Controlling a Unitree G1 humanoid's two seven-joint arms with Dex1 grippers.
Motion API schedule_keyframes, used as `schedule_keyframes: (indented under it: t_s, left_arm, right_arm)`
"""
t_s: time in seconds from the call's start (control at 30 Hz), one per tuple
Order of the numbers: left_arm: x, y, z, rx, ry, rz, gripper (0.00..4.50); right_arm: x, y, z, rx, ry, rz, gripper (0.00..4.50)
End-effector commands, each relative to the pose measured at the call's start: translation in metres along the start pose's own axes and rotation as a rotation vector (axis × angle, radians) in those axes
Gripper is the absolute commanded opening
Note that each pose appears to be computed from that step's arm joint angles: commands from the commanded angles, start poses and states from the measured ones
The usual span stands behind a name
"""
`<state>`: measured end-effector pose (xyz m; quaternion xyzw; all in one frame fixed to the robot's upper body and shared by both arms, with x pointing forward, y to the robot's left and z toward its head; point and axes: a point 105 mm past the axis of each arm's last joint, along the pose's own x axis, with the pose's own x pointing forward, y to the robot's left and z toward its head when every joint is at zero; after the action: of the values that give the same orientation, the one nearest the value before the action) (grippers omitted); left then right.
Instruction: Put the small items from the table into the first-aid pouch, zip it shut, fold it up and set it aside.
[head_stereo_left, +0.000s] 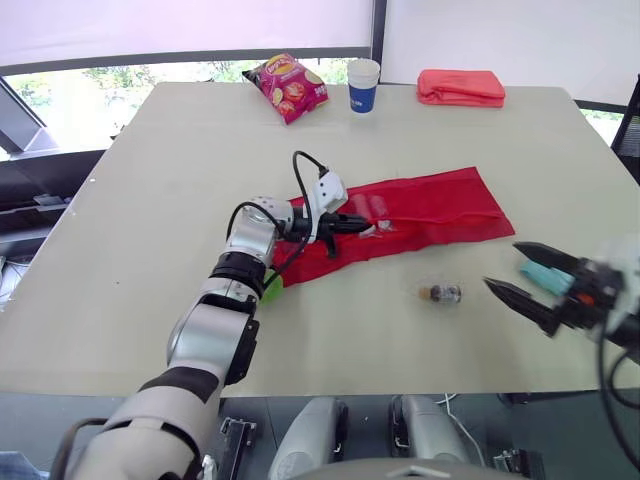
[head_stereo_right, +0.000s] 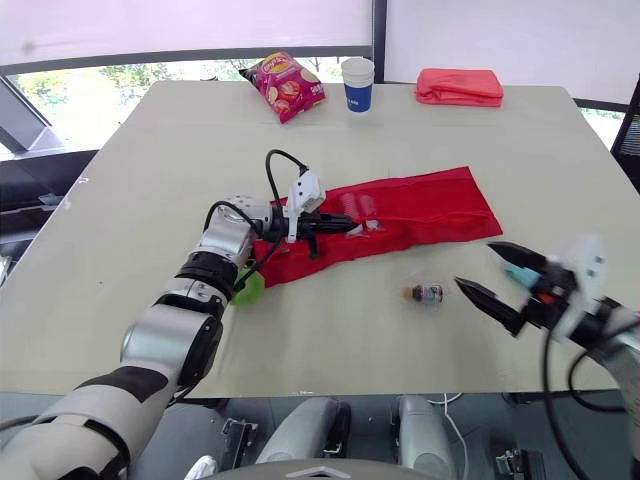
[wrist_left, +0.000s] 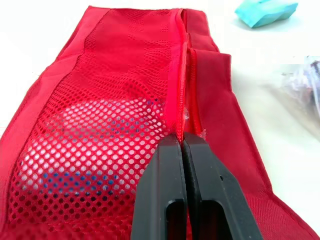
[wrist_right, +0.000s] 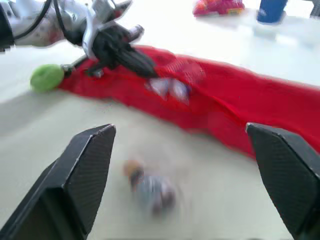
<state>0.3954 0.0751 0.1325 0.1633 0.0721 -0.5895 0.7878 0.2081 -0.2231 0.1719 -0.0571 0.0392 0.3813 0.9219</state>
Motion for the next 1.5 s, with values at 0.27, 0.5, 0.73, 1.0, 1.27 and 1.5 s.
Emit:
schedule_keyframes:
  t_s: [0.27, 0.5, 0.73, 1.0, 1.27, 1.5]
  left_arm:
    - [-0.028, -0.009, -0.001, 0.063, 0.005, -0.055, 0.00]
    - [-0.048, -0.016, 0.001, 0.067, 0.022, -0.062, 0.00]
    - [-0.051, -0.020, 0.008, 0.068, 0.021, -0.055, 0.00]
    - [-0.050, -0.024, 0.010, 0.073, 0.029, -0.067, 0.00]
    - [-0.044, -0.029, 0.011, 0.095, 0.036, -0.092, 0.00]
    - [-0.039, -0.030, 0.015, 0.121, 0.035, -0.107, 0.00]
  right_arm:
    - [-0.074, 0.011, 0.014, -0.126, 0.121, -0.006, 4.49]
    - [-0.072, 0.015, 0.015, -0.128, 0.110, -0.007, 4.49]
    - [-0.071, 0.016, 0.015, -0.130, 0.108, 0.000, 4.49]
    - [-0.066, 0.012, 0.010, -0.144, 0.156, -0.002, 4.49]
    - [-0.011, -0.001, -0.013, -0.217, 0.292, 0.095, 4.49]
    - [0.039, -0.008, -0.028, -0.280, 0.297, 0.241, 4.49]
